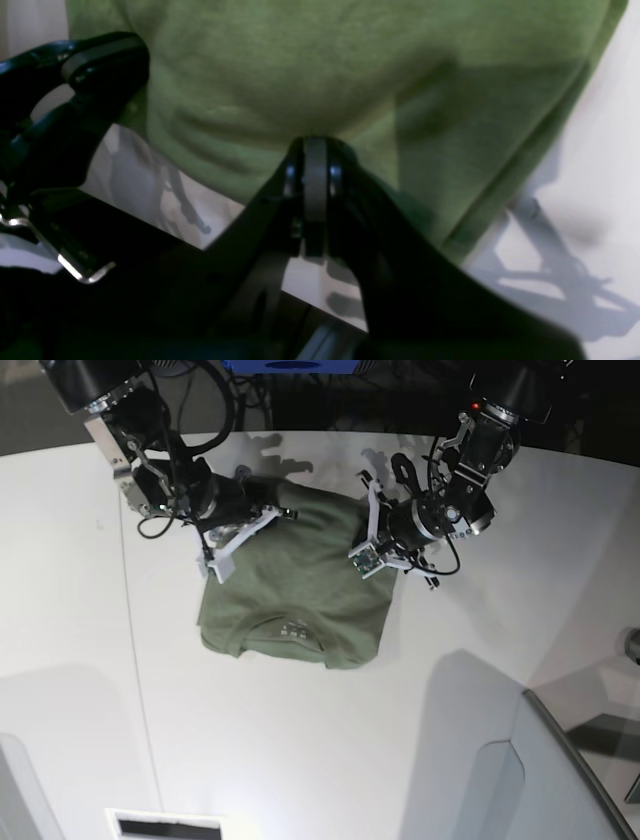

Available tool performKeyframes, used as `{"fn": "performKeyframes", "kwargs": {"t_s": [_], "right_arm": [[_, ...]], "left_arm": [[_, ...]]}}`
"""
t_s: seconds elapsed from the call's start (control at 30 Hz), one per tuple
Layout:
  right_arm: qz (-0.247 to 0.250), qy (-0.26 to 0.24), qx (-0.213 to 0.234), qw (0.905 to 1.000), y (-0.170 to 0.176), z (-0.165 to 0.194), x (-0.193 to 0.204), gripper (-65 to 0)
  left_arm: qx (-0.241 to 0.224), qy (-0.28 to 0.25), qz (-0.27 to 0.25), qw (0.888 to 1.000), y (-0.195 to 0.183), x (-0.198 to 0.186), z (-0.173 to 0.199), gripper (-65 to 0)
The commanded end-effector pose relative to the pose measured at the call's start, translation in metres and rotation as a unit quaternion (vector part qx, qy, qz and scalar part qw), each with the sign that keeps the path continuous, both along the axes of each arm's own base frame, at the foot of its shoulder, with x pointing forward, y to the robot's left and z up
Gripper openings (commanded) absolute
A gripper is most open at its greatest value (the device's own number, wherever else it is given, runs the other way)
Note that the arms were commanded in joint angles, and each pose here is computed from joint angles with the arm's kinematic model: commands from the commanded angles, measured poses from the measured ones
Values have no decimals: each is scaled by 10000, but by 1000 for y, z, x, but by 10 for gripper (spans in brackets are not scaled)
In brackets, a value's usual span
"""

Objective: Layout the t-shirt on the table in an organized manner, then fold the t-shirt properly
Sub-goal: 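Hold the shirt's hem edge with both grippers and pull it square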

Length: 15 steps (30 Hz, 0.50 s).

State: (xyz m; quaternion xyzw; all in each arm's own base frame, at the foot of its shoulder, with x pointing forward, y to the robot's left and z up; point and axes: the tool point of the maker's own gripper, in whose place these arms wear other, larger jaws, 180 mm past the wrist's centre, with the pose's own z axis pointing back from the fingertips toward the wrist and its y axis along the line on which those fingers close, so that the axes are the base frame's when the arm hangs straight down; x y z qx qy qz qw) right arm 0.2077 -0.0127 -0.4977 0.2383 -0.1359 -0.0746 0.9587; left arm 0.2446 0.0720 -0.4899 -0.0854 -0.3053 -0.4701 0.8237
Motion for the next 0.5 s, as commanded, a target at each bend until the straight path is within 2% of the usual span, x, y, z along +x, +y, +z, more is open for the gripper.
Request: {"fn": "performKeyframes", "kwargs": {"t_s": [0.0,0.3,0.47], "right_arm": [[-51,205,-505,9985,-25,-11,-10,-650],[-57,91,-537,9985,-27,-7,3,-650],[-51,90,-536,9985,-27,-7,4,-650]], "left_arm": [[228,297,-198,9991,1,-20,-11,-650],[153,344,-266,9989,-5,-43,-8,-650],[145,353,-248,9990,-5,-42,-9,-650]]}}
